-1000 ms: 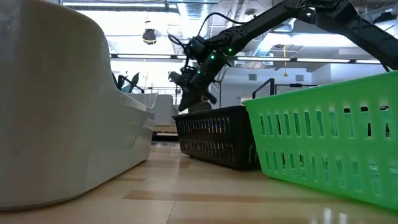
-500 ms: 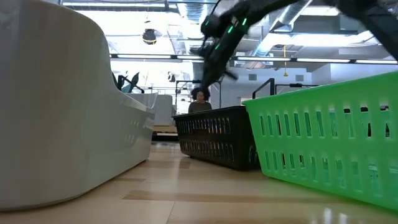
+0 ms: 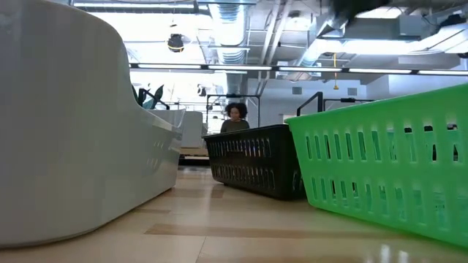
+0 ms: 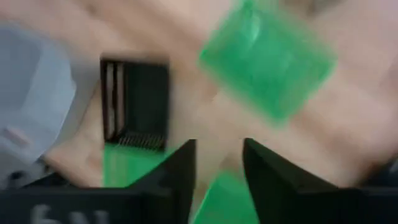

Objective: Stack baskets on shelf by color
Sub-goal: Stack the right gray bin on the gray bin on the shelf

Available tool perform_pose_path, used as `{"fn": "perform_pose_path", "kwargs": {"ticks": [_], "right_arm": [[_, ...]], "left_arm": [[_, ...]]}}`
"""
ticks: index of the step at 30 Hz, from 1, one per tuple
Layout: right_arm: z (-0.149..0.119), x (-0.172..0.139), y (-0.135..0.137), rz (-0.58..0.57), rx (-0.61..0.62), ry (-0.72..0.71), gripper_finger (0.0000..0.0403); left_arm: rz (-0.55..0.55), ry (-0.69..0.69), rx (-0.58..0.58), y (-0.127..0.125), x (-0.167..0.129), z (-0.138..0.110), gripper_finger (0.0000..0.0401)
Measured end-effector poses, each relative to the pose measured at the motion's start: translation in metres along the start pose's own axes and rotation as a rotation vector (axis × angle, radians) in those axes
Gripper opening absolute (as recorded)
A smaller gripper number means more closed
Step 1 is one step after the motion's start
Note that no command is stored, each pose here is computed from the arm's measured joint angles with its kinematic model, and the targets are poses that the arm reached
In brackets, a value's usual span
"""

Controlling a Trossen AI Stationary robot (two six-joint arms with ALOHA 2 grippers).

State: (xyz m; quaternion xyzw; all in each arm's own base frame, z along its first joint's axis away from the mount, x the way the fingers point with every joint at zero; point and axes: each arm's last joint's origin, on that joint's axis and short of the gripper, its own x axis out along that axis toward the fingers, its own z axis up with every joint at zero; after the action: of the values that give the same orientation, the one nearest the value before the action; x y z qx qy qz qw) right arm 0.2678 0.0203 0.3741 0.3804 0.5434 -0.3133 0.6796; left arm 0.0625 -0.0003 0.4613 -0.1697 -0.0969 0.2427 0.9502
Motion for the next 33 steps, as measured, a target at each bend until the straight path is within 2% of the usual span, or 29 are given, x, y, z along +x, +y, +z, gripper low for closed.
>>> {"fn": "perform_pose_path", "kwargs": {"ticks": [3, 6, 10, 15, 19, 22, 33], "right_arm": [[-0.05, 0.005, 0.004, -0.024, 0.135, 0.058, 0.0219], [-0.099, 0.012, 0.018, 0.033, 0.245, 0.146, 0.0248], [-0.157, 0.027, 0.047, 0.087, 0.348, 0.241, 0.0254], [-0.209, 0.059, 0.08, 0.125, 0.452, 0.314, 0.025], [-0.23, 0.089, 0.103, 0.144, 0.46, 0.374, 0.0249], [-0.236, 0.111, 0.111, 0.099, 0.462, 0.384, 0.0249], [-0.243, 0.151, 0.107, -0.099, 0.458, 0.306, 0.0249]], "left_arm": [[0.018, -0.03, 0.003, 0.0, 0.0, 0.003, 0.0244], [0.024, -0.072, 0.028, -0.001, 0.0, 0.009, 0.0244], [0.029, -0.142, 0.077, -0.002, -0.001, 0.019, 0.0244], [0.035, -0.214, 0.125, -0.002, -0.003, 0.029, 0.0244], [0.041, -0.251, 0.144, -0.002, -0.005, 0.034, 0.0244], [0.047, -0.269, 0.161, -0.002, -0.005, 0.037, 0.0244], [0.05, -0.281, 0.14, -0.001, -0.006, 0.039, 0.0244]]}}
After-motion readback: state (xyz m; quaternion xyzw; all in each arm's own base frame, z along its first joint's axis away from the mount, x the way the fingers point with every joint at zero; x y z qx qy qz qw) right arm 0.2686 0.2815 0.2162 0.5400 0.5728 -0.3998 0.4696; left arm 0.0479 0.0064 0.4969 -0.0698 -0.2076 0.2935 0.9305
